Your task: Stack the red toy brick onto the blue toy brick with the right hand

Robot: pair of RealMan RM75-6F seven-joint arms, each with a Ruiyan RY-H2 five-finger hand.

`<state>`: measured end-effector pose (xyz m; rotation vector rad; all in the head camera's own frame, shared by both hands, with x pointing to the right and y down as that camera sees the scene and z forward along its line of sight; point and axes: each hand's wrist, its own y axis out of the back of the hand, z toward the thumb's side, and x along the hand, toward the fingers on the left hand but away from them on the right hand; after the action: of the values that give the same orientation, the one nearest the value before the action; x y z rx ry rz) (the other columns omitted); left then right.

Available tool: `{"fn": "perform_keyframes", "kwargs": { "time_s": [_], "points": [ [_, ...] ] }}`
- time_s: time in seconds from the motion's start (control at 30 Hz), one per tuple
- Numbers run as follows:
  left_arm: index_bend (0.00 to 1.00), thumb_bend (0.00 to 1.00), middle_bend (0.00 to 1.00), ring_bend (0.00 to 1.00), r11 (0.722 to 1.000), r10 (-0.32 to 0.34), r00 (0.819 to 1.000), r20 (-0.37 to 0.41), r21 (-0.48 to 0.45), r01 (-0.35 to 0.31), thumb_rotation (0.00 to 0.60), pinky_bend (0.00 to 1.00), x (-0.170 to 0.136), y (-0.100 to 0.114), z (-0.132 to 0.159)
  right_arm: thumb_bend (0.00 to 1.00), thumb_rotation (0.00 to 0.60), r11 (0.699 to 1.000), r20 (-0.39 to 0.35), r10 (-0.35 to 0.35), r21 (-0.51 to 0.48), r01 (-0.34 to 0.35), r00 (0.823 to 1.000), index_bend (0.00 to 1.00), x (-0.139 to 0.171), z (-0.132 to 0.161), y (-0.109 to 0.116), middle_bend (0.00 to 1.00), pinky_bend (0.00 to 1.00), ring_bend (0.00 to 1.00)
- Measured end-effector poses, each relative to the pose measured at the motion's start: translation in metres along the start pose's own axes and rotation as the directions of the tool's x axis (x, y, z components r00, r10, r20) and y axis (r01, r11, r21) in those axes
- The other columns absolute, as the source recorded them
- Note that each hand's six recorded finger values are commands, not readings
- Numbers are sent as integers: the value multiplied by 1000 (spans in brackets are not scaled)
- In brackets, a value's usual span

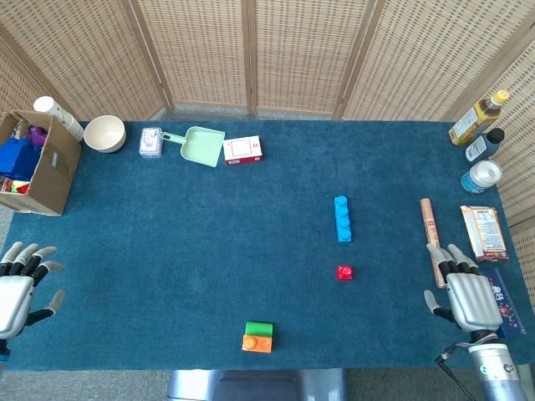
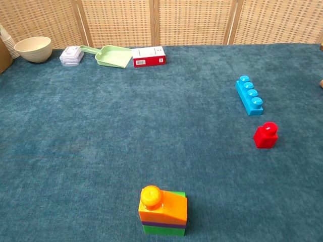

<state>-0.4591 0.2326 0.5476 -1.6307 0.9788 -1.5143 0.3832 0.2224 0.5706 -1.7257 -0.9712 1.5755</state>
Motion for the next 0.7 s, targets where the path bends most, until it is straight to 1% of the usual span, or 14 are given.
{"fn": "perform_keyframes", "kwargs": {
  "time_s": [0.13, 0.27, 0.47, 0.7],
  "points": [
    [371, 414, 209, 140, 1000, 9, 1000, 16, 13, -9, 571, 0, 1, 4, 3, 383, 569, 999, -49, 41, -10, -42, 998, 65, -5, 15, -7, 178, 188, 77],
    [368, 413, 196, 138, 1000, 15, 999, 34, 22, -16, 565, 0, 2, 7, 7, 368, 569, 995, -105, 101, -3, -102, 989, 60, -12, 33, -18, 178, 188, 77],
    [368, 414, 195, 138, 999, 32, 999, 43, 12, -33, 568, 0, -1, 10, 9, 349, 569, 991, -164, 136, 13, -135, 977, 59, -25, 60, -30, 177, 188, 69],
    [368, 414, 193, 138, 999, 34, 998, 49, 6, -34, 569, 0, -2, 9, 9, 348, 571, 985, -205, 170, 36, -166, 964, 73, -41, 84, -42, 166, 188, 50]
  ]
}}
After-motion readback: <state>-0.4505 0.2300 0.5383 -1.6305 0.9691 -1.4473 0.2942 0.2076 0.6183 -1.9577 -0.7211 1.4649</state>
